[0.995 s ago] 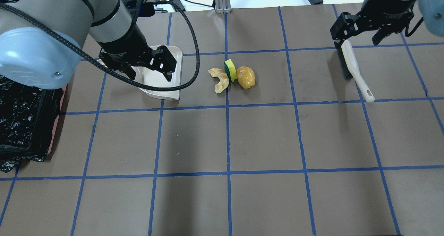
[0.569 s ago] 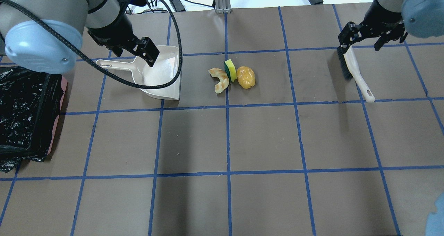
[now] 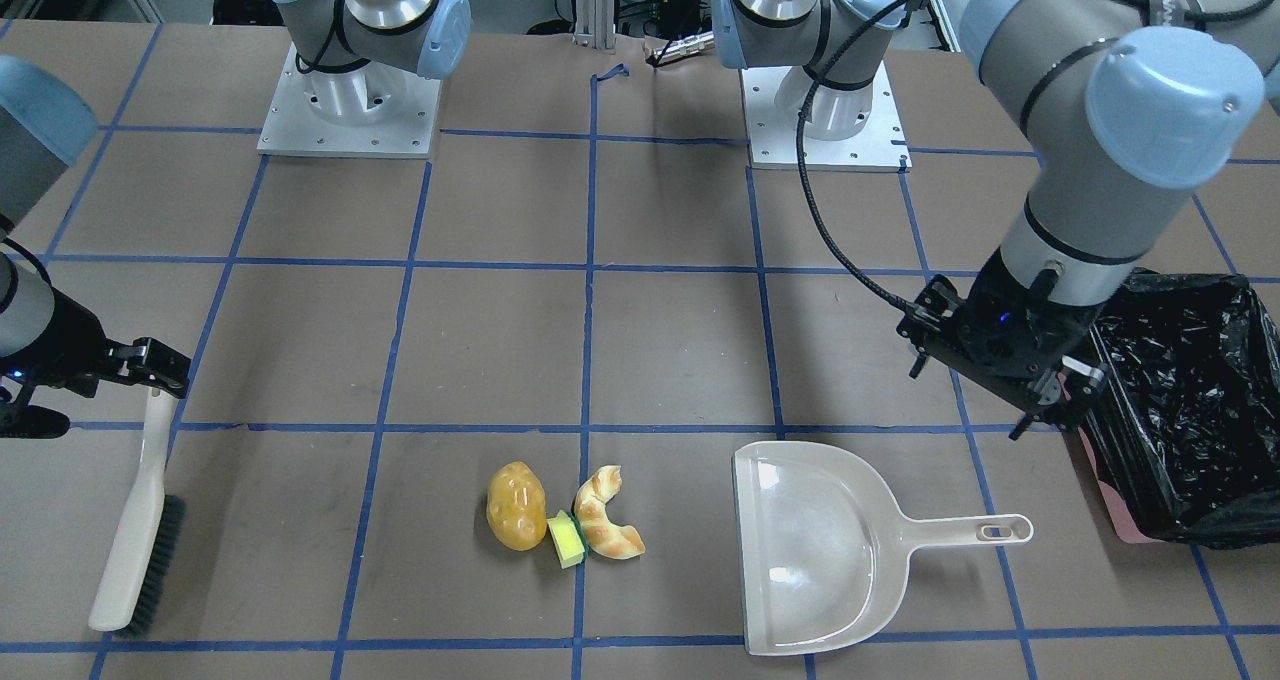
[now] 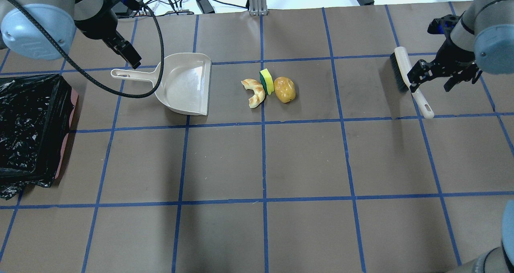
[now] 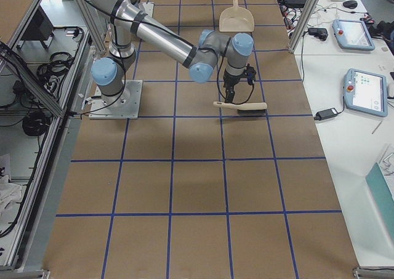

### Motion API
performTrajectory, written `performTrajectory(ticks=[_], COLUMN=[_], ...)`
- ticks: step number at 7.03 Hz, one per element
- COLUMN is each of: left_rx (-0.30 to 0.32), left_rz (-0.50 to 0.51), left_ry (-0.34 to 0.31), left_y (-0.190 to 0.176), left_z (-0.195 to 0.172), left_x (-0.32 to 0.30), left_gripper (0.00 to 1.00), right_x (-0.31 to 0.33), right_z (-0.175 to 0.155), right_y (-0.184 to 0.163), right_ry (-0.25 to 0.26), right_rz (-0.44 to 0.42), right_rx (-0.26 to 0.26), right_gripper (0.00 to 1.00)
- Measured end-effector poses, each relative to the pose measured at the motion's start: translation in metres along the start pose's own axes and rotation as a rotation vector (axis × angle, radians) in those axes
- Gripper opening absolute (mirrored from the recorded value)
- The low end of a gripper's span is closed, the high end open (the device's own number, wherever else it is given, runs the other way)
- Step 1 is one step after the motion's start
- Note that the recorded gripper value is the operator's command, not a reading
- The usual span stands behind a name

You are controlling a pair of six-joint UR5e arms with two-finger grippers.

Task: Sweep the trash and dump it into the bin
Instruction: 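Grasp the dustpan handle with the left gripper while the right grasps the brush, then lift the white brush with the right gripper and carry it toward the debris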

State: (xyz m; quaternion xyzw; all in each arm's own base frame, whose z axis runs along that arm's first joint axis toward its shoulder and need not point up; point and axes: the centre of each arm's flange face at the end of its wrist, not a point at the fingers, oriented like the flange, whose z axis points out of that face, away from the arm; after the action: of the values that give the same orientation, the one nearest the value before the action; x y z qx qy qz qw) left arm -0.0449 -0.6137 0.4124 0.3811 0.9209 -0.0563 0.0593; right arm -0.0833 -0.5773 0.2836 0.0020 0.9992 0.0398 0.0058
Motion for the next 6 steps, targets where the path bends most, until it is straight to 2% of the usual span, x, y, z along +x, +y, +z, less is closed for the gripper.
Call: performTrajectory(ticks=[3, 4, 6], left_rx=[0.001, 0.008, 0.018], left_rz=[0.244, 0.281, 0.325], left_ry=[-0.004, 0.002, 0.003], left_y=[-0.007, -0.012, -0.02], left_z=[0.064, 0.079, 0.108], left_x=[-0.046, -0.051, -0.058], left_gripper=[1.0, 1.0, 1.0], right_x=[0.008, 0.009, 0.01], right_z=[0.046, 0.051, 0.054], right_y=[-0.002, -0.002, -0.002], right_ry=[0.02, 0.027, 0.028], right_rz=[-0.019, -0.032, -0.041], right_rx=[-0.045, -0.055, -0.063], right_gripper=[0.91, 0.79, 0.34])
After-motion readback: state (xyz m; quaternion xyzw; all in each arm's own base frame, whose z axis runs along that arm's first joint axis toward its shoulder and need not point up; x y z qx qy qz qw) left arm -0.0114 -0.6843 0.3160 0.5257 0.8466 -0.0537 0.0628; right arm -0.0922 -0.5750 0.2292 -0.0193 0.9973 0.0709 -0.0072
